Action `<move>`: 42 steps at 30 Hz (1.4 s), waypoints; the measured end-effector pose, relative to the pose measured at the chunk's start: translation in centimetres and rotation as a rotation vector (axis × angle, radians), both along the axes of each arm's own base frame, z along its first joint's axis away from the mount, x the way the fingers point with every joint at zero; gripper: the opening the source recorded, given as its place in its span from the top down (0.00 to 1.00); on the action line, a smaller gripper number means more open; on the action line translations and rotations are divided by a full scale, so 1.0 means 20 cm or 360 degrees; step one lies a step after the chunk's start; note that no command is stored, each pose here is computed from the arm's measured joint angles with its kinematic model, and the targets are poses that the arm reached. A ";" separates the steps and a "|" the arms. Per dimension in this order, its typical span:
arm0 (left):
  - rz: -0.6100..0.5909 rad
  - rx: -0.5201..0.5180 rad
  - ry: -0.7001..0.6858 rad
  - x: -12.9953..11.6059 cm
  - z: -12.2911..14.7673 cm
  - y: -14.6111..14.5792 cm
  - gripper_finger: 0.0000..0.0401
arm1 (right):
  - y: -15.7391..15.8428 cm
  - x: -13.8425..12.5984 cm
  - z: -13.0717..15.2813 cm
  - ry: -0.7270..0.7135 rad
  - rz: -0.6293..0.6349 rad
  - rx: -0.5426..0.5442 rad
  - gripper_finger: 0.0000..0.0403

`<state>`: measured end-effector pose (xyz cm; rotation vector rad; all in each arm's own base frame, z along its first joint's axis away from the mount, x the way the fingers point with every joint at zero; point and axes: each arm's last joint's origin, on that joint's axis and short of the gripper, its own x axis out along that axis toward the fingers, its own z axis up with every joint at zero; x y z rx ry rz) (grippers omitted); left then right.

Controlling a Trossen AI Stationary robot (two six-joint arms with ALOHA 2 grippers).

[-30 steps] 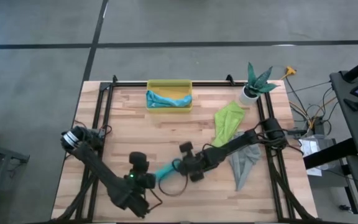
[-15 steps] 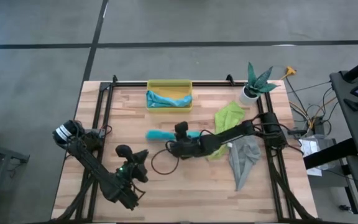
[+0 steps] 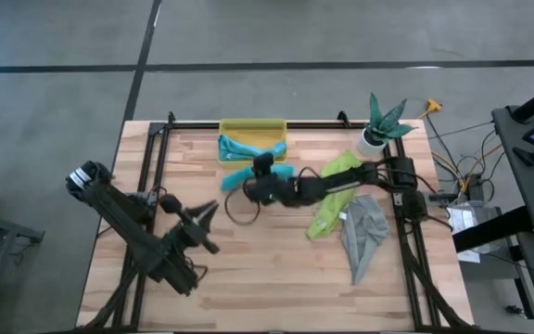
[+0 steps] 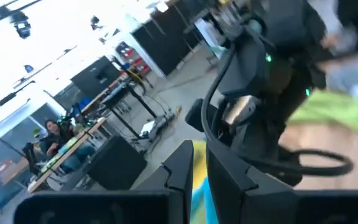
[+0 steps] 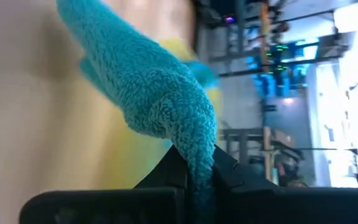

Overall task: Roll microfiber towels into tight, uniform cylinder then place into a basket
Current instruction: Put the rolled light blue towel into the yellow bin

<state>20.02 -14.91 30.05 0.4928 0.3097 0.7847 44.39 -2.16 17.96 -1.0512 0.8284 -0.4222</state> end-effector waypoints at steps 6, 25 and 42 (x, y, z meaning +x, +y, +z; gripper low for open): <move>0.0111 -0.0025 -0.0221 -0.04 0.12 0.16 0.93 | -0.16 -0.03 0.27 -0.0279 0.0167 0.0111 0.97; 0.0623 0.0023 -0.0234 -0.08 0.08 0.56 0.93 | -1.08 -0.19 0.10 -0.0183 0.0075 0.1287 0.97; 0.0631 -0.0051 -0.0180 -0.08 0.03 0.56 0.93 | -1.12 -0.03 0.20 0.0200 -0.0044 0.1631 0.97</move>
